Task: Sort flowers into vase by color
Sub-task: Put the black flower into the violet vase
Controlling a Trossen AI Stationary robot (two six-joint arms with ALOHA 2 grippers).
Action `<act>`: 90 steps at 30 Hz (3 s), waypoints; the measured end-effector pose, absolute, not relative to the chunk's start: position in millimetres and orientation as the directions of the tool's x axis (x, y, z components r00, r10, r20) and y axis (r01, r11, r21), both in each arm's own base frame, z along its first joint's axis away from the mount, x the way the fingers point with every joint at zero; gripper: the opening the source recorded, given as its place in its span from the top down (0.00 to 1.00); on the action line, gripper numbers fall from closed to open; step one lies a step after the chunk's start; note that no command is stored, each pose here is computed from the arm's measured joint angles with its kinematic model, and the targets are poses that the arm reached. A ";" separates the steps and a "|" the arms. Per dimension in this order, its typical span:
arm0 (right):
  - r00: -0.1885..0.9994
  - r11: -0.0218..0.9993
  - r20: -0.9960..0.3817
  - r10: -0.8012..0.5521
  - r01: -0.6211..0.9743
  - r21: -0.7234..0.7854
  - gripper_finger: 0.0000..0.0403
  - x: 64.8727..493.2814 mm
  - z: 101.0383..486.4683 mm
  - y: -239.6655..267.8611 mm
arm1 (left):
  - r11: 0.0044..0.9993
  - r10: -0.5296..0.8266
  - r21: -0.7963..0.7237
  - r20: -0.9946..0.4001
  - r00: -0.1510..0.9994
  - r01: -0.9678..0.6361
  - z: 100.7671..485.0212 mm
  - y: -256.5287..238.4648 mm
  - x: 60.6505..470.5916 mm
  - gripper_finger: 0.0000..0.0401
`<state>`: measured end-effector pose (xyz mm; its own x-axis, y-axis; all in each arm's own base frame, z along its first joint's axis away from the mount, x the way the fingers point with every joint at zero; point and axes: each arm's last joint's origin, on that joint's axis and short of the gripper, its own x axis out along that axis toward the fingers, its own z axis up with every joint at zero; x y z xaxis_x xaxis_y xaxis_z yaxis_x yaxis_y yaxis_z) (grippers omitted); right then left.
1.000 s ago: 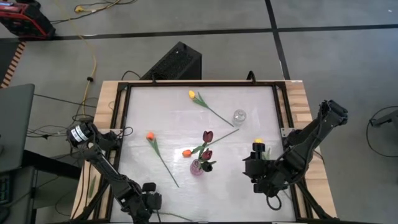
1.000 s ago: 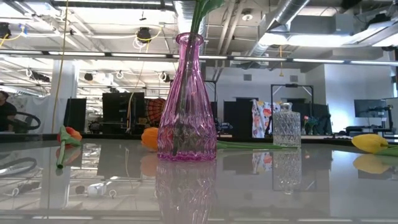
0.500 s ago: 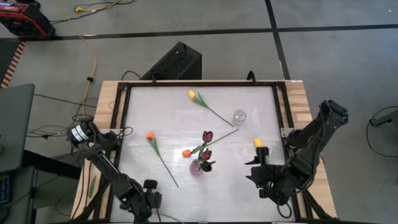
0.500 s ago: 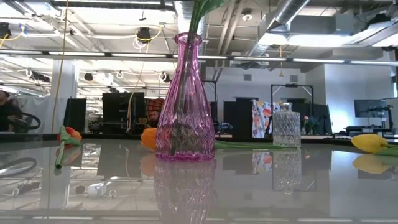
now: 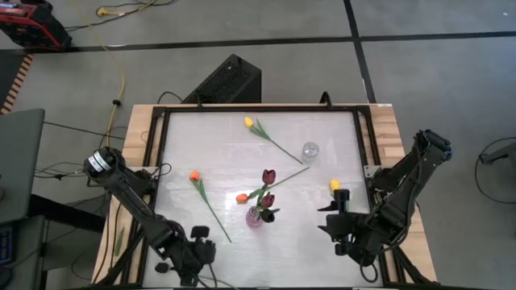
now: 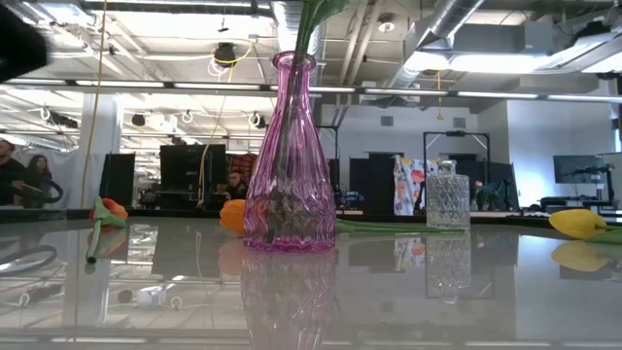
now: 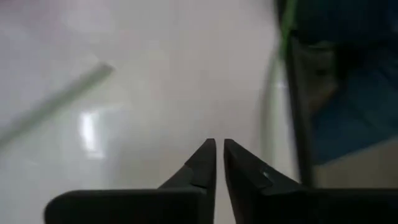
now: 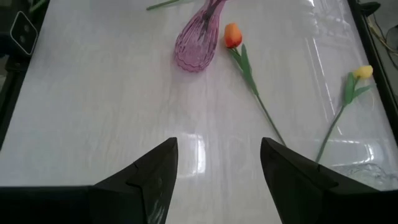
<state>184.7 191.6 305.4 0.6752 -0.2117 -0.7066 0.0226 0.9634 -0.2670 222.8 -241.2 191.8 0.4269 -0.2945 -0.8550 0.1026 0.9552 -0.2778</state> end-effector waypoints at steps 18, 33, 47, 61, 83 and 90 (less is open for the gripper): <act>0.674 0.954 -0.706 -0.218 -0.007 -0.301 0.37 185.9 305.6 190.2 | 0.963 -0.269 -0.263 -0.924 0.270 0.057 135.2 -281.6 197.2 0.61; 0.675 0.955 -0.706 -0.216 -0.004 -0.297 0.37 186.1 305.7 190.4 | 0.988 -0.034 0.031 -0.916 0.400 0.154 124.5 -280.0 184.0 0.98; 0.681 0.961 -0.698 -0.220 0.030 -0.274 0.37 195.6 321.2 182.4 | 0.973 0.181 0.230 -0.742 0.645 -0.008 220.9 -211.4 217.9 1.00; 0.664 0.908 -0.716 -0.215 -0.135 -0.397 0.37 190.1 354.8 175.2 | 0.970 -0.226 -0.068 -0.614 0.756 0.234 319.3 -156.9 197.9 1.00; 0.546 -0.017 -0.183 -0.817 -0.340 -0.940 0.37 260.7 396.3 81.8 | 0.851 0.115 -0.504 -0.092 0.989 -0.145 389.5 -10.0 241.9 1.00; 0.561 -0.011 -0.187 -0.806 -0.330 -0.944 0.37 290.9 415.3 32.8 | 0.729 0.184 -0.634 -0.181 0.966 -0.258 368.8 28.0 265.0 1.00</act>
